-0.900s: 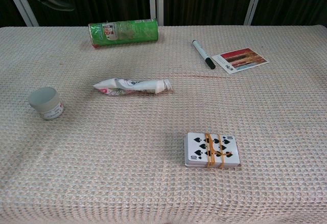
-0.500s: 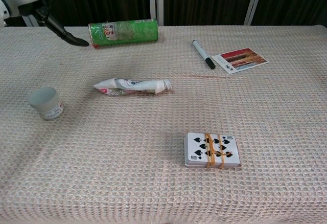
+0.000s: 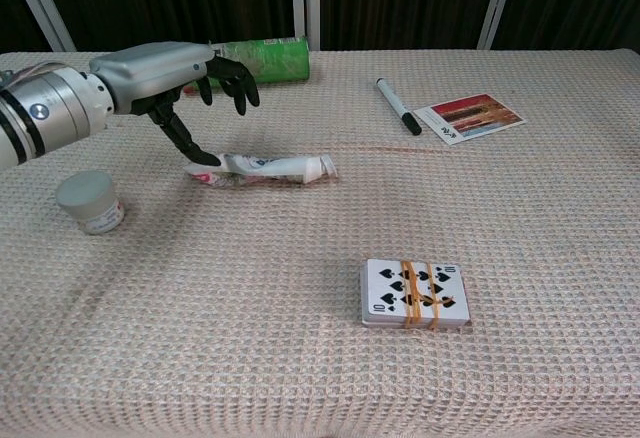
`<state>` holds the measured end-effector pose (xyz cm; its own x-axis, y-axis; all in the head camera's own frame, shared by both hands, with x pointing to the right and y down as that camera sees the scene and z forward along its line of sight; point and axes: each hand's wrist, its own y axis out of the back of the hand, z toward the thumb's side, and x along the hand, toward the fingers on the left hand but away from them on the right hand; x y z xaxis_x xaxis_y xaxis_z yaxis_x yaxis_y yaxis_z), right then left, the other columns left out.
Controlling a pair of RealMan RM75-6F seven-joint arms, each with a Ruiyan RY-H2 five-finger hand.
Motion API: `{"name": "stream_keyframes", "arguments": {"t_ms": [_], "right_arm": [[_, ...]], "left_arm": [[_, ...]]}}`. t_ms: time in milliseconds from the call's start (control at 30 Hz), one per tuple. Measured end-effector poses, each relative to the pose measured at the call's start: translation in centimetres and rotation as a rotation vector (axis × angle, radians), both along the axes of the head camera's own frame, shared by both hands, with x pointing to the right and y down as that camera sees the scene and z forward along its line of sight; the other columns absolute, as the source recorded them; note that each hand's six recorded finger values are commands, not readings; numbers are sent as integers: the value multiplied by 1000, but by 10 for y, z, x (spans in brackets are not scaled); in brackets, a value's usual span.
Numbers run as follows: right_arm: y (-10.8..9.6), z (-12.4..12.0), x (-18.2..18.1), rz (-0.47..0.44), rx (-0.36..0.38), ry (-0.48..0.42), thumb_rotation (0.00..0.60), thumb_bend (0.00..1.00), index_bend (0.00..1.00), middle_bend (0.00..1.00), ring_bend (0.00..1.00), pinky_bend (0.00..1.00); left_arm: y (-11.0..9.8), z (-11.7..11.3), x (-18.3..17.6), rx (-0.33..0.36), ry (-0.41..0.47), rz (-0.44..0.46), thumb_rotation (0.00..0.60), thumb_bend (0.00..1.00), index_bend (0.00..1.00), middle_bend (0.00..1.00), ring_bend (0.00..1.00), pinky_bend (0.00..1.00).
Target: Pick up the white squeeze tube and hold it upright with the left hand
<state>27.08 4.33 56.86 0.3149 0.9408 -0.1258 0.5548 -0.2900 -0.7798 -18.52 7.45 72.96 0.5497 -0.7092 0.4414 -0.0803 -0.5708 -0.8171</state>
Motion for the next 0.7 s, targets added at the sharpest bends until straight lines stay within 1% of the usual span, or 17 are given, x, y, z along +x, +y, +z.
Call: {"name": "stream_keyframes", "arguments": {"t_ms": [67, 300, 433, 633, 700], "right_arm": [[0, 0, 3, 6, -1, -3, 124, 0, 0, 0, 0, 0], [0, 2, 12, 22, -5, -9, 123, 0, 0, 0, 0, 0], [2, 1, 14, 21, -3, -11, 124, 0, 0, 0, 0, 0], [0, -1, 17, 37, 0, -24, 127, 0, 0, 0, 0, 0], [-1, 0, 17, 37, 0, -22, 128, 0, 0, 0, 0, 0]], "left_arm": [[1, 4, 1, -1, -6, 2, 600, 25, 367, 371, 326, 466], [9, 20, 2, -40, -42, 20, 600, 25, 367, 389, 341, 488], [9, 26, 2, -47, -57, 18, 600, 31, 391, 404, 372, 525], [5, 30, 2, -33, -52, -2, 600, 125, 440, 455, 423, 580], [5, 29, 3, -22, -47, 4, 600, 134, 447, 470, 436, 594]]}}
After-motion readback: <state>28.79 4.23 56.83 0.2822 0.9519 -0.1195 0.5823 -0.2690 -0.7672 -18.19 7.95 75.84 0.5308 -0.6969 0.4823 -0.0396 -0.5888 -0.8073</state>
